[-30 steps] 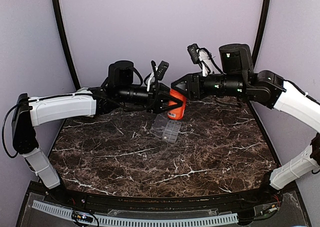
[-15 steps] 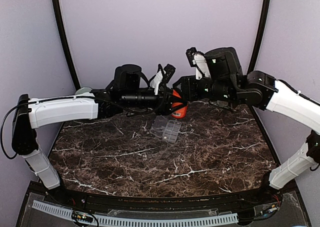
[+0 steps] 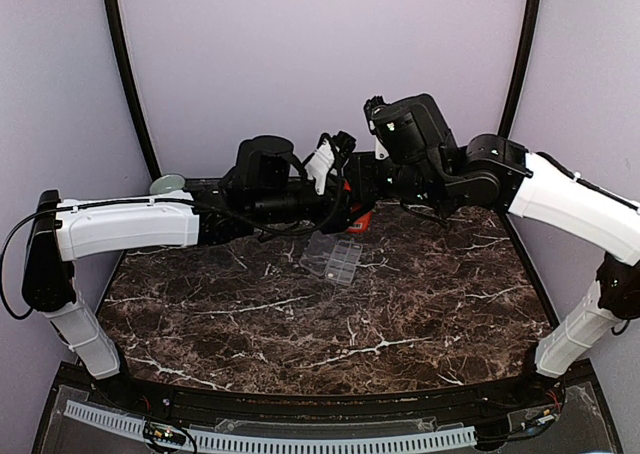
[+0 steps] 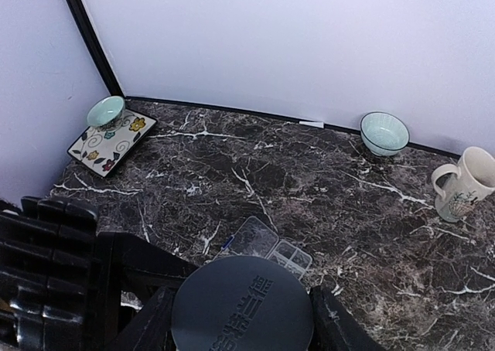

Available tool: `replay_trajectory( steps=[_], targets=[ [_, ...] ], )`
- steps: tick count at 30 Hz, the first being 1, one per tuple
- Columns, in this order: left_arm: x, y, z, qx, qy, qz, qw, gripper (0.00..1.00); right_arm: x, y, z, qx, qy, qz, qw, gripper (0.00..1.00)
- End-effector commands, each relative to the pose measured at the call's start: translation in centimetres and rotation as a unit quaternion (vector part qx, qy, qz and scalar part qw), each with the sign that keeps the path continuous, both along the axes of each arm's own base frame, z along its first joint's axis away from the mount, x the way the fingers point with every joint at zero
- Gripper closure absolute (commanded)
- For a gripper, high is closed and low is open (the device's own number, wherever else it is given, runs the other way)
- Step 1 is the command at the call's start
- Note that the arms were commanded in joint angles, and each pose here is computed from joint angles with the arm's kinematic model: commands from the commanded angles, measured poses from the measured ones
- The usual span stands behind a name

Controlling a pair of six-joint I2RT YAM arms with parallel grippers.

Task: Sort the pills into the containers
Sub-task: Screw the lid of the pill bottle onto the pill bottle.

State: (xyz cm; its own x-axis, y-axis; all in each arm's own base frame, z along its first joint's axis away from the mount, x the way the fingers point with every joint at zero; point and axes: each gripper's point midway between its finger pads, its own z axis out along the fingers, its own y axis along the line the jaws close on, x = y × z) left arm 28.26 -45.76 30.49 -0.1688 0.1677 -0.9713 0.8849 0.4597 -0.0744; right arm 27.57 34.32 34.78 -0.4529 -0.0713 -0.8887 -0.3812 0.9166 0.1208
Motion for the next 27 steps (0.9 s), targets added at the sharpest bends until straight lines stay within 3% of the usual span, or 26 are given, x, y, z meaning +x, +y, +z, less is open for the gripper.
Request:
replay_trajectory(
  steps=[1, 15, 27],
  targets=[
    [-2.5, -1.5, 7.8, -0.098, -0.084, -0.041, 0.991, 1.00, -3.3, 4.6, -0.7, 0.042, 0.035, 0.082, 0.995, 0.49],
    [-3.3, -1.8, 7.4, -0.096, -0.084, -0.066, 0.990, 1.00, -4.0, 4.6, 1.2, 0.064, 0.016, 0.113, 0.991, 0.29],
    [-3.6, -1.7, 7.3, -0.095, -0.081, -0.076, 0.989, 1.00, -4.5, 3.6, 1.8, 0.059, 0.007, 0.119, 0.991, 0.24]
  ],
)
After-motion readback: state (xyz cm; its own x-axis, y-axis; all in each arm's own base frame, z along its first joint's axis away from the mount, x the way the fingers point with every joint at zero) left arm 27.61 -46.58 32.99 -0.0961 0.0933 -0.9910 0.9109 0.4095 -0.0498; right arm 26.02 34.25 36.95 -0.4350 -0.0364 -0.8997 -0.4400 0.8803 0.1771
